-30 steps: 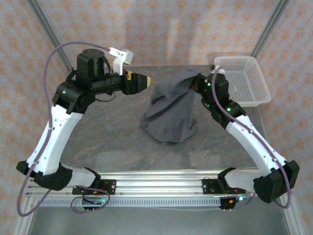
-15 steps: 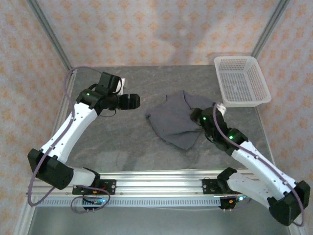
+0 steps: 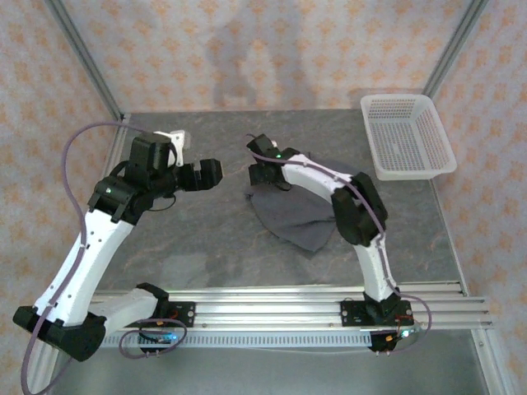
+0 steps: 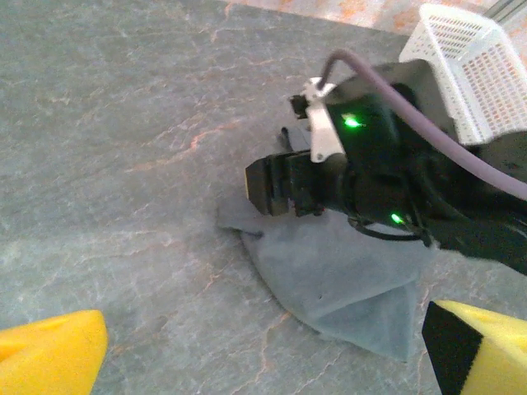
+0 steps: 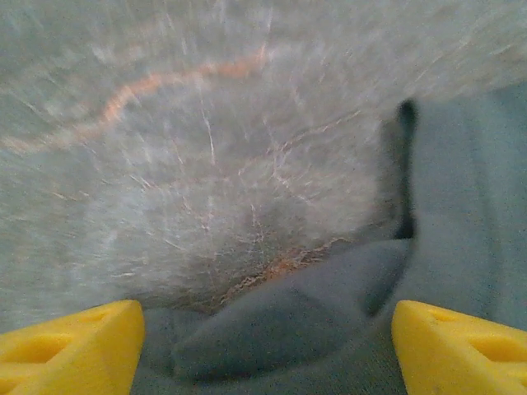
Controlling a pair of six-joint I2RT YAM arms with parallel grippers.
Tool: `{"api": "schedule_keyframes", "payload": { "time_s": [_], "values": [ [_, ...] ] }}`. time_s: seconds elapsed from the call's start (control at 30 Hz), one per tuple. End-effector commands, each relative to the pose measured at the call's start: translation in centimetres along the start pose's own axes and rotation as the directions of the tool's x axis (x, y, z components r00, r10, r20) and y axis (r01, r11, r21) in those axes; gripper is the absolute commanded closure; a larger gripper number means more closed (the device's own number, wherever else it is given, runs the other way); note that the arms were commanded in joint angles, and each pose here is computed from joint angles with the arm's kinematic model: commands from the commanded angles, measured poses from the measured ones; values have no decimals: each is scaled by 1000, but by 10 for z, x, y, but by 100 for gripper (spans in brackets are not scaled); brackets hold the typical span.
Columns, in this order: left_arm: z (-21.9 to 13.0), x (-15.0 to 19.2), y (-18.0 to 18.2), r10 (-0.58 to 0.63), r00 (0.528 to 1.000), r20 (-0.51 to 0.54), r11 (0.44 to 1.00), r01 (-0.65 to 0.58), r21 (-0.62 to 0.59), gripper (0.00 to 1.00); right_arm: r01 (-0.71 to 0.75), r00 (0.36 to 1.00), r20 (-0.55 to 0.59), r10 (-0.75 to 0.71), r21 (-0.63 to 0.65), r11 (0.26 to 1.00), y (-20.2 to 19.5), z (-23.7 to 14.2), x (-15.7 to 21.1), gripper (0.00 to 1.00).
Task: Fold the inside-out t-shirt
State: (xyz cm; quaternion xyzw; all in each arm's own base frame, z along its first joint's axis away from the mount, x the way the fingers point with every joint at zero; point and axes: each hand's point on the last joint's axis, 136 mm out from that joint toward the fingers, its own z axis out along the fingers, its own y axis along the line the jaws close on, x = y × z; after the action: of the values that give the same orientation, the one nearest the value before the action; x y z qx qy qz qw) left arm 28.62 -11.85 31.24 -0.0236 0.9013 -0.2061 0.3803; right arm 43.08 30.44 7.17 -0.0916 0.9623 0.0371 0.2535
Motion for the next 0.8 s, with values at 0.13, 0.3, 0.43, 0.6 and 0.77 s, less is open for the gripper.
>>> {"api": "schedule_keyframes", "payload": {
  "time_s": [0.13,0.3,0.43,0.6,0.77],
  "values": [
    [13,15,15,-26,998,-63,998,21,-65,0,-24,995,-97,15,-97,995,4,-30,0,86],
    [1,-3,6,-20,1000,-17,999,19,-44,0,18,974,207,96,-488,872,43,-157,-79,100],
    [-27,-32,-4,-16,996,83,999,18,-30,0,185,878,436,198,-690,700,62,-290,-129,100],
    [-57,-57,-7,3,982,190,999,5,-44,0,197,748,555,364,-710,676,27,-370,-139,100],
    [-45,-52,-4,13,986,164,998,-4,-56,0,-2,761,508,404,-621,784,-18,-281,-70,100]
  ]
}}
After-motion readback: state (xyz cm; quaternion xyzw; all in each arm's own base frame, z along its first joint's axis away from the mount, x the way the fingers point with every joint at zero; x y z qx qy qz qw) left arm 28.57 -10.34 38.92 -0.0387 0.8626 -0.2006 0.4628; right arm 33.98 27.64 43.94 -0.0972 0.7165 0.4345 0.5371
